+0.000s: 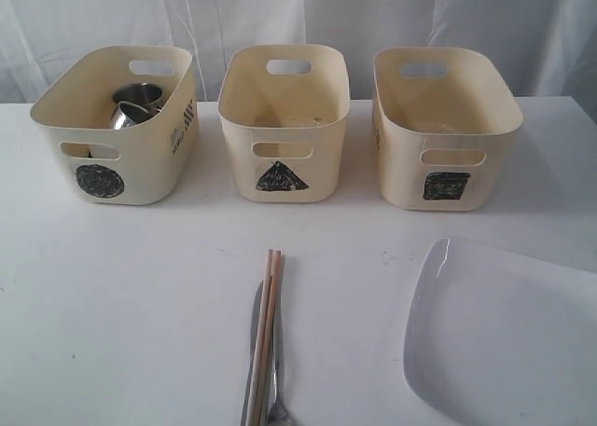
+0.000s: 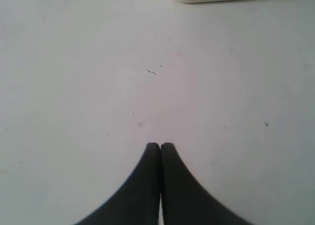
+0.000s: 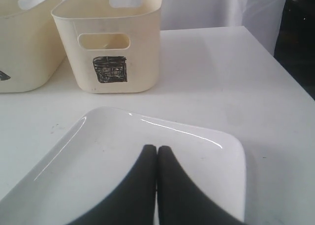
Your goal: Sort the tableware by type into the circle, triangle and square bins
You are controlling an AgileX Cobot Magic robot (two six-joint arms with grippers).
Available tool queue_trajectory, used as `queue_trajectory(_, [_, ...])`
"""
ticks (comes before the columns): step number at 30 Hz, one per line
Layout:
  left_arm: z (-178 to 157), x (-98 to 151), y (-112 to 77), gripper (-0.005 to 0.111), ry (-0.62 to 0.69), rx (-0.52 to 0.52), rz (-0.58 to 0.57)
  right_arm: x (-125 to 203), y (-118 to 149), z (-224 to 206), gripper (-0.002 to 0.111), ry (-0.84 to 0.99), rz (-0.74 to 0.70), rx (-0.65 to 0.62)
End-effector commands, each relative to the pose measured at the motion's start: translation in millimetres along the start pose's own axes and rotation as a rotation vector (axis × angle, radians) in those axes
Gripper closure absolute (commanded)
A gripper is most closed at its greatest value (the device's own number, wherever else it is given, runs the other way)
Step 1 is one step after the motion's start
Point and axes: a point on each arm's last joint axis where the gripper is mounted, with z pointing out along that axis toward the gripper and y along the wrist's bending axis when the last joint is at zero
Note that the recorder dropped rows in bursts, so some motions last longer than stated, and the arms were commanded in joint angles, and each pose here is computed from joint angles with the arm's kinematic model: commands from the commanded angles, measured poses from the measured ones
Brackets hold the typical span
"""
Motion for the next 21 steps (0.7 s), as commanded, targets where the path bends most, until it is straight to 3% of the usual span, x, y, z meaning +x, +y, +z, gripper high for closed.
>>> queue_trajectory(1, [1,4,-0.7,0.107,0.016,0.004,-0.006,-1,0,0,0.108,-0.012,0.003,0.002])
queue_trajectory(5, [1,4,-0.7,0.107,0.016,0.004,-0.006,-1,0,0,0.108,-0.012,-0.001,0.002])
queue_trajectory(9, [1,4,-0.7,0.107,0.016,0.004,-0.006,-4,0,0,0.108,-0.052,-0.102,0.008])
queue_trajectory(11, [1,4,-0.6,0.107,0.016,0.003,-0.004,-9,2,-1,0.108,-0.105,0.009,-0.023])
queue_trajectory(14, [1,4,-0.6,0.107,0.016,0.003,-0.004,-23,5,-4,0.108,-0.247,0.426,-0.111])
queue_trajectory(16, [1,4,-0.6,0.107,0.016,0.003,-0.004,-32,4,-6,0.108,-0.339,0.574,-0.143])
queue_trajectory(21, [1,4,-0.6,0.107,0.016,0.003,-0.004,-57,-3,-21,0.108,-0.677,0.606,-0.177])
